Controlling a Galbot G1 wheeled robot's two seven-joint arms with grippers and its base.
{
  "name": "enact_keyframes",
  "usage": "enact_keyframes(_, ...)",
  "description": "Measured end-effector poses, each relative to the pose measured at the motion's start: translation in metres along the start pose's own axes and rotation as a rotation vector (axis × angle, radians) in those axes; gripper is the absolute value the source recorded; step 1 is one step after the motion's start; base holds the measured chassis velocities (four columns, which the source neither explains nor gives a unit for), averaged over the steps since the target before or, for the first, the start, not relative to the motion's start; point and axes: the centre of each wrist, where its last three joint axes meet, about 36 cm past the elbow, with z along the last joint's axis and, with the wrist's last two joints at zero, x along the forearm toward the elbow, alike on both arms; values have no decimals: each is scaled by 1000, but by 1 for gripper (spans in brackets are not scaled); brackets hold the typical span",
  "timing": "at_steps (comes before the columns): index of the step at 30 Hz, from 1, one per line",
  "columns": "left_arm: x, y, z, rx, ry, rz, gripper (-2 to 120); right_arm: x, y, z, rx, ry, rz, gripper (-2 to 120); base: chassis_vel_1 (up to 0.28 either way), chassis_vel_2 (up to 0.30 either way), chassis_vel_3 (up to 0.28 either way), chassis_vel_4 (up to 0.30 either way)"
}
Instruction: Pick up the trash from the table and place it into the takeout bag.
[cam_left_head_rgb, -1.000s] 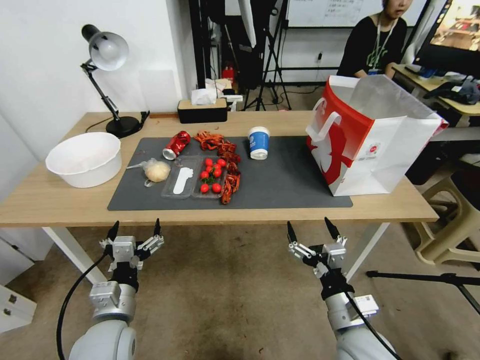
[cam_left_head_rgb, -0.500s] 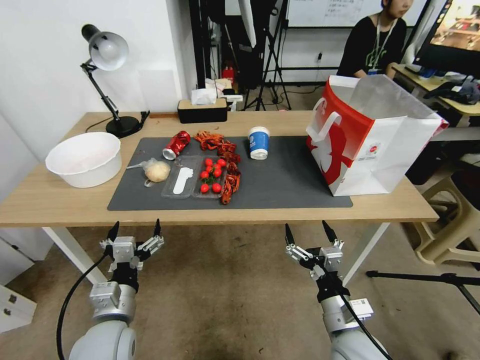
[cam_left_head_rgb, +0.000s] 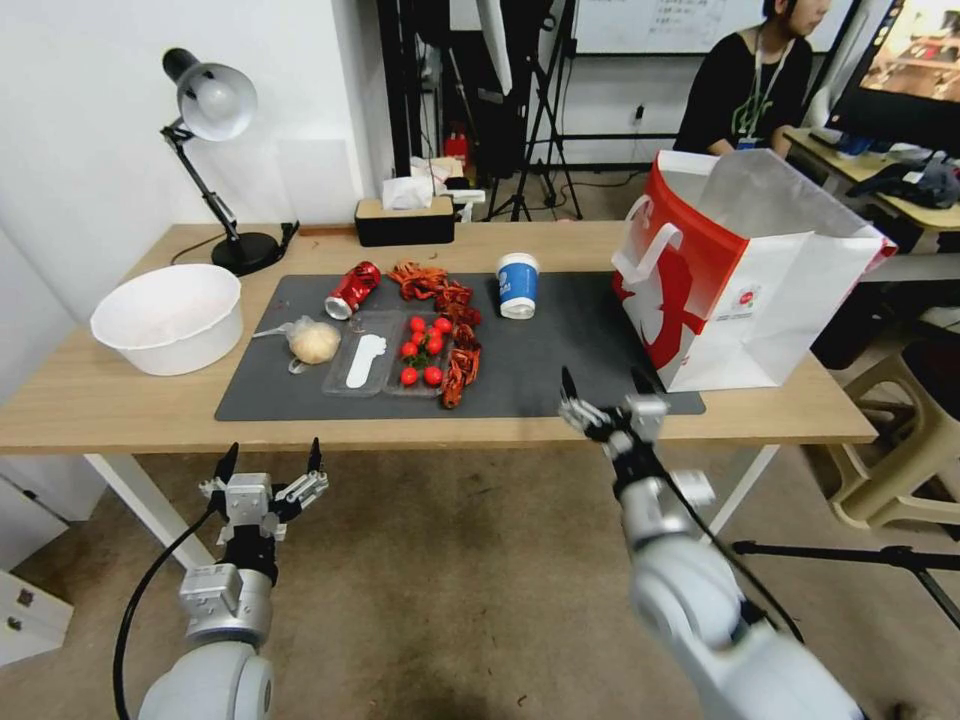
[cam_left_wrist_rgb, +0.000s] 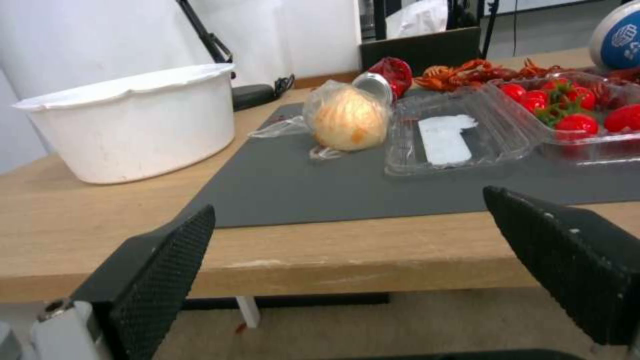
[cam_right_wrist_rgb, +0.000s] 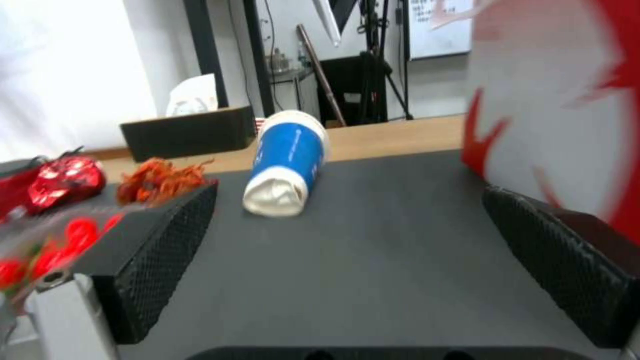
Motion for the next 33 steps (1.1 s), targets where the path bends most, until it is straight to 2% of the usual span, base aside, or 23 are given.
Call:
enact_keyframes(1,0,0,0,-1,1,-2,100,-22,5,-3,-12,12,-1,100,0,0,0,0)
enact_keyframes(11,1,0,0,-1,3,-11,100,-96,34,-10,-36,72,-17,100,0,0,0,0)
enact_keyframes(14,1,2,2,-2,6,-17,100,-133,42,-16,-25,117,11,100,0,0,0,0)
enact_keyframes(22,1,4,2,-3,5,-26,100,-178,52,-23,-17,196,45,100,0,0,0,0)
enact_keyframes(33,1,4,4,-1,2,-27,100,-206,68,-20,-32,297,41,98,0,0,0,0)
